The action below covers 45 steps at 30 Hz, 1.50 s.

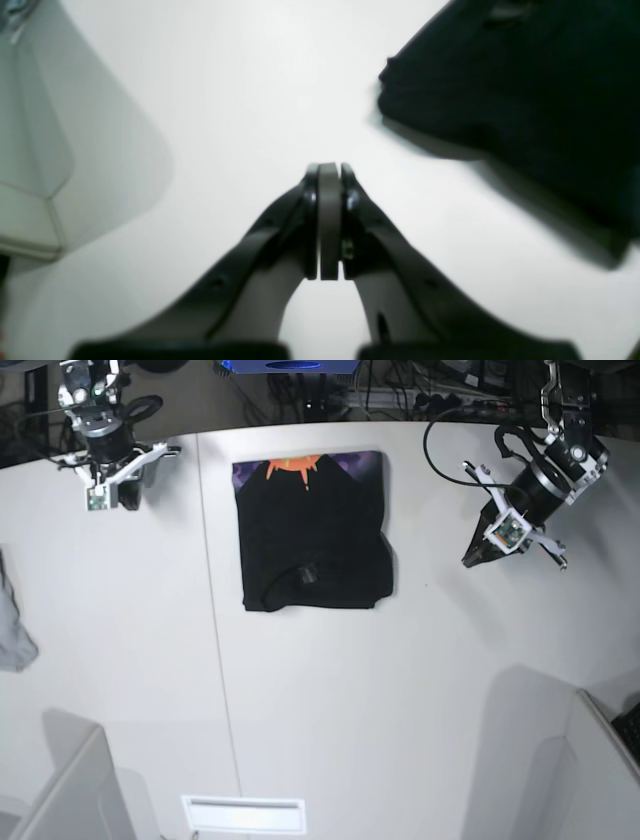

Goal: Fold the T-shirt properly

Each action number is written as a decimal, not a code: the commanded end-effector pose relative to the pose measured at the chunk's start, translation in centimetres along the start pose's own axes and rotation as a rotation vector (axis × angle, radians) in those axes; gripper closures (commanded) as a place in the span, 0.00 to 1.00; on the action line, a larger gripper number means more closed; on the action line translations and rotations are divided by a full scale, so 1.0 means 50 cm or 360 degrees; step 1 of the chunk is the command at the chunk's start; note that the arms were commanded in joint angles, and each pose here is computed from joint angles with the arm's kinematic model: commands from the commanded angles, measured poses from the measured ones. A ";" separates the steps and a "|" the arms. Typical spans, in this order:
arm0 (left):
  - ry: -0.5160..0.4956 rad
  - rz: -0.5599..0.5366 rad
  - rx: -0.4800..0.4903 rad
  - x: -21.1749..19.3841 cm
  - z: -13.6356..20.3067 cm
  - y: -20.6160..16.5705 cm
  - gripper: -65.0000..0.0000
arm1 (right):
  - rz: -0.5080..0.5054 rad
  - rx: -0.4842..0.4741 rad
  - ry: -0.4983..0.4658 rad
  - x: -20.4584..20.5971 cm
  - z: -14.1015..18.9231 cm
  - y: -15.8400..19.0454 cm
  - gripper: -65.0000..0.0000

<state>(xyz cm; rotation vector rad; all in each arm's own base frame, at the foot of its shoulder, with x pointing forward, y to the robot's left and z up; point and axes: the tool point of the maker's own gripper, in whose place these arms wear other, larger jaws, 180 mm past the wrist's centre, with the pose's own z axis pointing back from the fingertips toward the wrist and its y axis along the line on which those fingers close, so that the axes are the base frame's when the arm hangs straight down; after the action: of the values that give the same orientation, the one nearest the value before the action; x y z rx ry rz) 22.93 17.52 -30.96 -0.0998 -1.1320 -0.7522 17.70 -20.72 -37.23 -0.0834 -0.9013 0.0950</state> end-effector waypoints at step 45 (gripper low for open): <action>0.1076 0.1393 -0.0109 -0.515 0.340 -0.501 1.00 | 0.0603 0.0514 0.1272 -0.485 0.271 0.235 1.00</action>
<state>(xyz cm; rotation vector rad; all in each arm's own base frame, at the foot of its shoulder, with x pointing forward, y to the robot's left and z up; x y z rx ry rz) -9.60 18.62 -52.86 -0.3364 -0.3426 -0.0113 -7.70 -11.27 -49.36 0.0152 -0.0718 0.5171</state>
